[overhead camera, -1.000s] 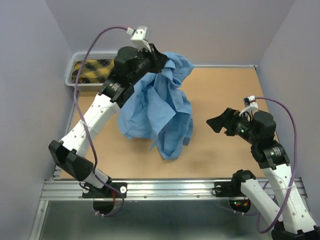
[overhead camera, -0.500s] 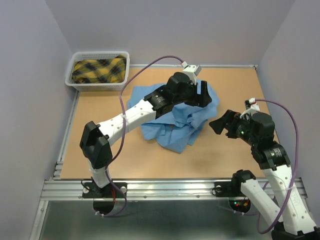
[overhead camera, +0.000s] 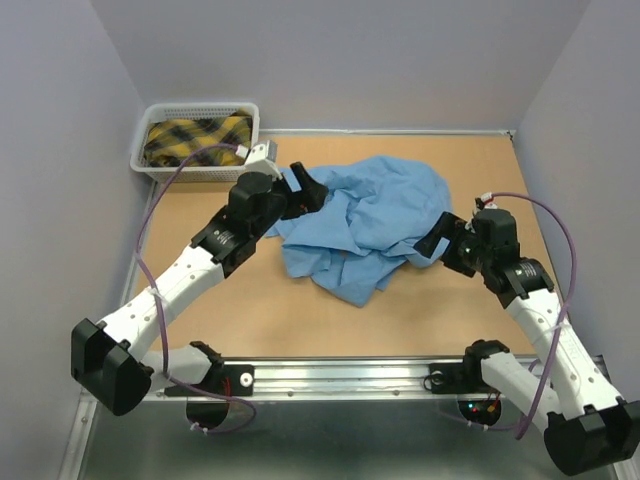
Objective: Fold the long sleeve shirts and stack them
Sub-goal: Move the shirt to the center of the board
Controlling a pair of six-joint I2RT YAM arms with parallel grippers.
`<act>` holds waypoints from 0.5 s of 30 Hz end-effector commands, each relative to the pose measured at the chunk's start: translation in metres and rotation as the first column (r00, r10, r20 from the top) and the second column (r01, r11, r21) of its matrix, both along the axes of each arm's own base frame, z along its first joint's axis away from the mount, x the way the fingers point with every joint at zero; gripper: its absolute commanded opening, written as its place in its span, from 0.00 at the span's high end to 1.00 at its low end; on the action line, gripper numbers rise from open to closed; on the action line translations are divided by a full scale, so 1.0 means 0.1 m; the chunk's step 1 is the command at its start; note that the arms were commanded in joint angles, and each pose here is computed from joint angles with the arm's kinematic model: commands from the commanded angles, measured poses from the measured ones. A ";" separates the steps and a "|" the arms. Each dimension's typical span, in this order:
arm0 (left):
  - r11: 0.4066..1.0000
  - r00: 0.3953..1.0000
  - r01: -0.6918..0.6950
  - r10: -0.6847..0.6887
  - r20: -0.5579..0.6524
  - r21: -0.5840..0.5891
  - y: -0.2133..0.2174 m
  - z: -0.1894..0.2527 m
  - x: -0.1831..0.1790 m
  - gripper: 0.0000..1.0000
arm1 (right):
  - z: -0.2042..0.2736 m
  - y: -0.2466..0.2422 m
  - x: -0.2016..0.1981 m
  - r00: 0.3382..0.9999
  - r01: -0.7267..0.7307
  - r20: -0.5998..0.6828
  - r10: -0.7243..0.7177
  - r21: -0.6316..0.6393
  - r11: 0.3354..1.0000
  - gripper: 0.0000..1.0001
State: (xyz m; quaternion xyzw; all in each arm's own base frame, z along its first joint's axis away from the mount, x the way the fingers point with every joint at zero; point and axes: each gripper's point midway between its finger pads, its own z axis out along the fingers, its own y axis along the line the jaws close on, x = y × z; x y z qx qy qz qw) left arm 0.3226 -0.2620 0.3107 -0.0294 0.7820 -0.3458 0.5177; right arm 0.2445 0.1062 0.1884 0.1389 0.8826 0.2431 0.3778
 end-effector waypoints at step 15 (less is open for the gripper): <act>0.788 0.901 -0.387 0.211 -0.380 -0.479 0.58 -1.19 -0.22 0.05 | -0.63 -0.20 0.12 0.850 0.520 -0.154 -0.503 0.397 0.756 0.07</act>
